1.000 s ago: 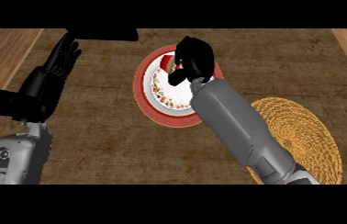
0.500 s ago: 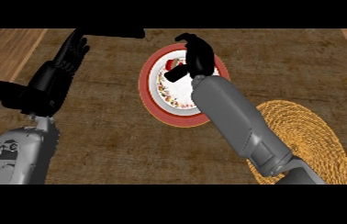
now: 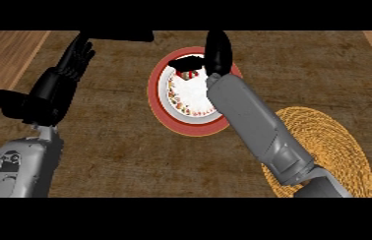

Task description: Pick the cupcake from the placemat and place it in the plate

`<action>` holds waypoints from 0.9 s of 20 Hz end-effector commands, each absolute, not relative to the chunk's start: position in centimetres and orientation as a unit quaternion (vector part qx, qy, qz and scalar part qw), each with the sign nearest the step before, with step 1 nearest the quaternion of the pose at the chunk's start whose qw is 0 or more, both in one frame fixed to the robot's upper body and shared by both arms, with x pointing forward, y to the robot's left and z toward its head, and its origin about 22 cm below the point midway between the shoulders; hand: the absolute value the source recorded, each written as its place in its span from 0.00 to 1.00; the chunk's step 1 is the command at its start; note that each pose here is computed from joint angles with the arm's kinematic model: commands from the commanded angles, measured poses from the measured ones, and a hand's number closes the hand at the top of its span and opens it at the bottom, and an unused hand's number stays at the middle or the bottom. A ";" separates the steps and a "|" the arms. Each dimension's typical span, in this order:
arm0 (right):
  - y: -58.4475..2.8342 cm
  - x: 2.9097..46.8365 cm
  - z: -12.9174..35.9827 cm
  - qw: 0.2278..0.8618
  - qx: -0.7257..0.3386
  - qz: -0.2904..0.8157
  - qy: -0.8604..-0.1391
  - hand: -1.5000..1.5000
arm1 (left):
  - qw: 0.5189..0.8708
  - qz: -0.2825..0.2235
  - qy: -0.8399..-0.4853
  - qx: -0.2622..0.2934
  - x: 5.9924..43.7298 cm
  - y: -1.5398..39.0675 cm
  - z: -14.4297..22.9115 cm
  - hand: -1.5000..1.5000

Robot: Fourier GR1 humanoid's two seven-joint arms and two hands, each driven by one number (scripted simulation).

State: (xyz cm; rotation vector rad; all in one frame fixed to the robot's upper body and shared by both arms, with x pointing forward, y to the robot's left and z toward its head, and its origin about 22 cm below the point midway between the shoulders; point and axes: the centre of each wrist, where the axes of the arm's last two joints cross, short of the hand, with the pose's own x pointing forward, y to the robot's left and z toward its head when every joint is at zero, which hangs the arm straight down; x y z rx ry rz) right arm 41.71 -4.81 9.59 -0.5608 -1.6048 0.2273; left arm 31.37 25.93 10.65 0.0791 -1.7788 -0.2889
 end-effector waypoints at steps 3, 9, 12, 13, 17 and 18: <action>-5.4 41.2 9.5 0.653 -0.204 0.022 -0.729 0.00 | 0.625 -0.112 -0.770 0.056 30.4 27.5 11.3 0.50; -11.7 40.6 6.7 0.652 -0.200 -0.019 -0.731 0.00 | 0.640 -0.095 -0.760 0.059 29.9 28.8 9.3 0.50; -15.8 39.7 6.6 0.645 -0.190 -0.016 -0.740 0.00 | 0.637 -0.097 -0.762 0.069 31.2 29.6 11.1 0.50; -16.4 39.0 6.1 0.641 -0.183 -0.014 -0.745 0.00 | 0.637 -0.099 -0.761 0.069 30.6 30.1 8.8 0.50; -20.0 36.5 6.0 0.641 -0.190 0.009 -0.743 0.00 | 0.631 -0.100 -0.767 0.063 30.3 28.9 10.4 0.50; -19.4 37.8 7.0 0.642 -0.196 0.003 -0.741 0.00 | 0.640 -0.101 -0.758 0.072 30.5 28.4 9.2 0.50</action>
